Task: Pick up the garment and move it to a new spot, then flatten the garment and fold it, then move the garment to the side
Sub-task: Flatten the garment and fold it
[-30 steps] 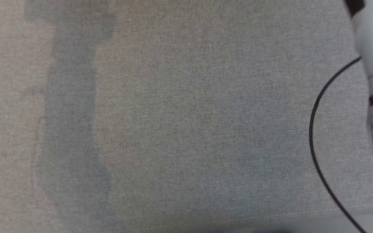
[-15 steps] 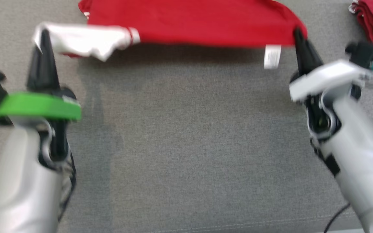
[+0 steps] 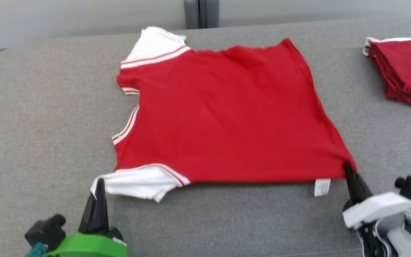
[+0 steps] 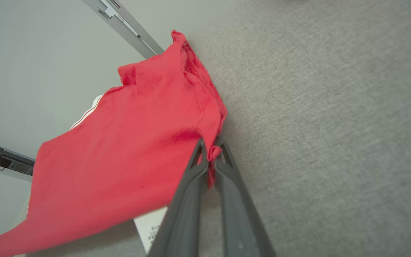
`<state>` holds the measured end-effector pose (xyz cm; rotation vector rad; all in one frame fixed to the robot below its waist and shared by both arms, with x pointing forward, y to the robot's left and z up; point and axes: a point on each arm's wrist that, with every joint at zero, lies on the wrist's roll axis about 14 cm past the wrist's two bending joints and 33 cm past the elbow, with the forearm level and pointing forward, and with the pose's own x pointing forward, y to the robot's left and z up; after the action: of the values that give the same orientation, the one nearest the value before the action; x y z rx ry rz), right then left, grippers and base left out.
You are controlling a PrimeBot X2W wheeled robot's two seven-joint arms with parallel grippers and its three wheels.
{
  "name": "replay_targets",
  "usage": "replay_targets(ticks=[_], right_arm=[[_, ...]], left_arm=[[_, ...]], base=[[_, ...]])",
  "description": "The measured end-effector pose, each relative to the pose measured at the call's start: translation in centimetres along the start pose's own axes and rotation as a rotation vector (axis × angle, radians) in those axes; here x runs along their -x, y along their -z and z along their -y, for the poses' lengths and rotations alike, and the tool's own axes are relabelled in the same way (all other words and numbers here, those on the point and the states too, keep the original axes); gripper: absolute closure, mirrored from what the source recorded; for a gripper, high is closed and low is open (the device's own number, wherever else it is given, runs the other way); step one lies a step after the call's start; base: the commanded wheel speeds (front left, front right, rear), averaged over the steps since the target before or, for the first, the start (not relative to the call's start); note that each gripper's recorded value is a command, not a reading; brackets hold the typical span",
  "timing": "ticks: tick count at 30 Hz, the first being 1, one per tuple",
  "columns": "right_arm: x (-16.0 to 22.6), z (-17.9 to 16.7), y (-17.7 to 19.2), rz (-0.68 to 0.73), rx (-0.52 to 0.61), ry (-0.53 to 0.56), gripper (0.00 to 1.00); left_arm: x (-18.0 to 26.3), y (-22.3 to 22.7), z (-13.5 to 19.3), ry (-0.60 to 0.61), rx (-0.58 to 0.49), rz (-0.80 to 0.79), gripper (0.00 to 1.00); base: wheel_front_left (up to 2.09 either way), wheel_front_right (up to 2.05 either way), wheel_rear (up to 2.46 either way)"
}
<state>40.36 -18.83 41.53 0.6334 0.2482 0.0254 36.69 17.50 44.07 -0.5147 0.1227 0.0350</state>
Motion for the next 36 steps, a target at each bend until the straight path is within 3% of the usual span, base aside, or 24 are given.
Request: replay_targets(ticks=[8, 19, 30, 36], right_arm=[[3.7, 1.0, 1.8, -0.045, -0.008, 0.041, 1.0], [3.5, -1.5, 0.3, -0.03, -0.025, -0.007, 1.0], [-0.3, -3.6, -1.9, -0.038, -0.1, -0.037, 1.0], [-3.5, -4.7, -2.8, -0.055, -0.055, -0.05, 1.0]], left_arm=[[3.0, 1.6, 0.9, 0.019, -0.006, -0.04, 1.0], [1.9, 0.6, 4.1, 0.16, -0.074, -0.016, 1.0], [-3.5, -1.5, 6.2, 0.258, -0.166, -0.005, 1.0], [-7.1, -1.2, 6.1, 0.261, -0.207, -0.04, 1.0]], base=[[0.0, 0.0, 0.0], [0.0, 0.0, 0.0], [0.0, 0.0, 0.0], [0.0, 0.0, 0.0]])
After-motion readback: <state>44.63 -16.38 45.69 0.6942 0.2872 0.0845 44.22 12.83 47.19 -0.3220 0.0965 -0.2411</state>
